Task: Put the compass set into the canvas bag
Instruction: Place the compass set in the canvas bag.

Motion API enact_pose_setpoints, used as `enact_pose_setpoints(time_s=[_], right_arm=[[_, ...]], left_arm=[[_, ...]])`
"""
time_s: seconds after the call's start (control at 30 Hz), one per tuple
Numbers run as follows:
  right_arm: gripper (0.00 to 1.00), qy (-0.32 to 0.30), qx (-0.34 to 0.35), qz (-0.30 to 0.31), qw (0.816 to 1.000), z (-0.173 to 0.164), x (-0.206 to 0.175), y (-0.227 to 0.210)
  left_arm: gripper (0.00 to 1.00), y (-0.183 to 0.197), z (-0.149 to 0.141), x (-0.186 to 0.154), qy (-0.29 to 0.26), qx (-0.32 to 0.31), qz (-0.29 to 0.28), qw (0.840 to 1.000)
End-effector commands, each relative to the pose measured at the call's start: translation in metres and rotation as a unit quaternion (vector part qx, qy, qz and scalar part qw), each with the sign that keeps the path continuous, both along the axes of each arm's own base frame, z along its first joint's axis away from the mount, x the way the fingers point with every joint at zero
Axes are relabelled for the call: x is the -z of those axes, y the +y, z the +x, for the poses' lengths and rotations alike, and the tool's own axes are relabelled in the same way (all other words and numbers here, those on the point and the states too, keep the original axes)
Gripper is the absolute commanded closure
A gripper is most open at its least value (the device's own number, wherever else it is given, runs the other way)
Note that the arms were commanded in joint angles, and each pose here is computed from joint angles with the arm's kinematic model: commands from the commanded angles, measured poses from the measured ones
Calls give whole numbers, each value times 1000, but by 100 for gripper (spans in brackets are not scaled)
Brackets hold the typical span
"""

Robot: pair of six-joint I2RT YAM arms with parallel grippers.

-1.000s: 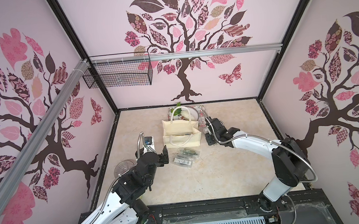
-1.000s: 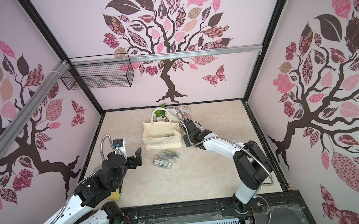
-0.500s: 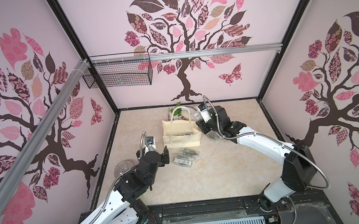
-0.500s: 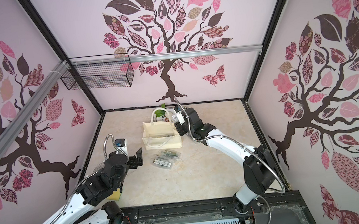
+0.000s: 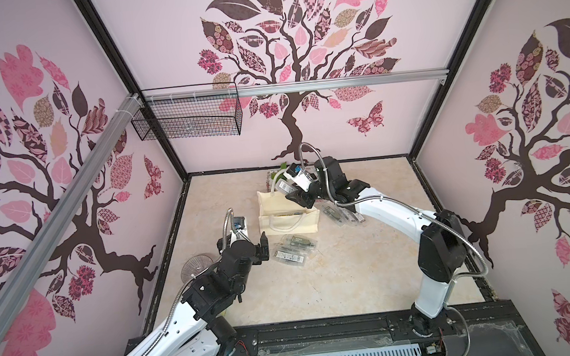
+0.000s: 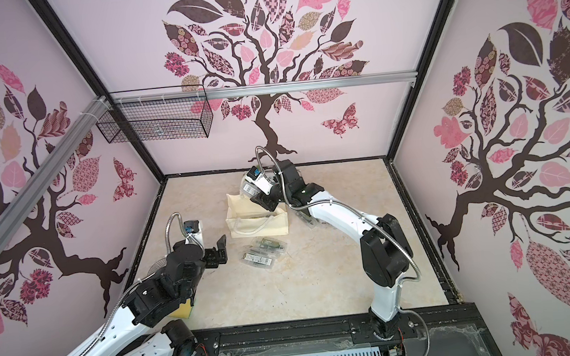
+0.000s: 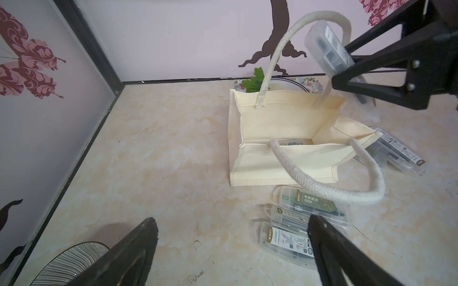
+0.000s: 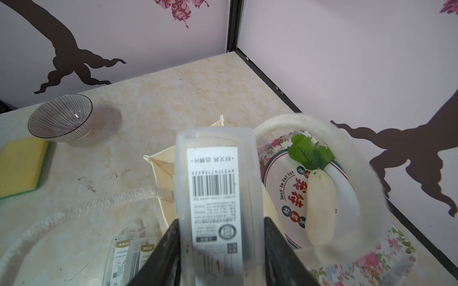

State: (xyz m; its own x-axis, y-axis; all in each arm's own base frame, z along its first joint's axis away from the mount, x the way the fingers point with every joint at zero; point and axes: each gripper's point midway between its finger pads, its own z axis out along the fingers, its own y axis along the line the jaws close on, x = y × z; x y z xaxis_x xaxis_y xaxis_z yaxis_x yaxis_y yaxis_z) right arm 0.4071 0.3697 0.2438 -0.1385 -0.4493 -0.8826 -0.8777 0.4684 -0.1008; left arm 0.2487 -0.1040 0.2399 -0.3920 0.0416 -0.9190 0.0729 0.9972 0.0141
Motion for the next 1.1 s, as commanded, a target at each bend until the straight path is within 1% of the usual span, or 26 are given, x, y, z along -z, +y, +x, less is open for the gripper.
enact_pose_setpoints(time_s=[0.0,0.2,0.33,0.5,0.63,0.73,1.07], right_arm=[[66,-1,-40,-15,999,2,9,16],[66,24,-47,-47,997,8,50,21],[65,33,-40,-90,995,12,84,14],[65,43,-39,-153,986,14,118,2],[65,48,-40,-187,980,17,136,-3],[65,51,-40,-198,978,18,145,-4],[61,77,-46,-204,975,16,174,-2]], left_arm=[[3,1,1,2,-1,-2,2,1000],[3,0,2,6,3,0,6,1000],[3,-3,2,8,7,4,7,1000],[3,-4,3,11,8,6,10,1000],[3,-4,4,13,10,5,12,1000],[3,-4,4,14,11,4,11,1000],[3,-2,3,19,17,-1,13,1000]])
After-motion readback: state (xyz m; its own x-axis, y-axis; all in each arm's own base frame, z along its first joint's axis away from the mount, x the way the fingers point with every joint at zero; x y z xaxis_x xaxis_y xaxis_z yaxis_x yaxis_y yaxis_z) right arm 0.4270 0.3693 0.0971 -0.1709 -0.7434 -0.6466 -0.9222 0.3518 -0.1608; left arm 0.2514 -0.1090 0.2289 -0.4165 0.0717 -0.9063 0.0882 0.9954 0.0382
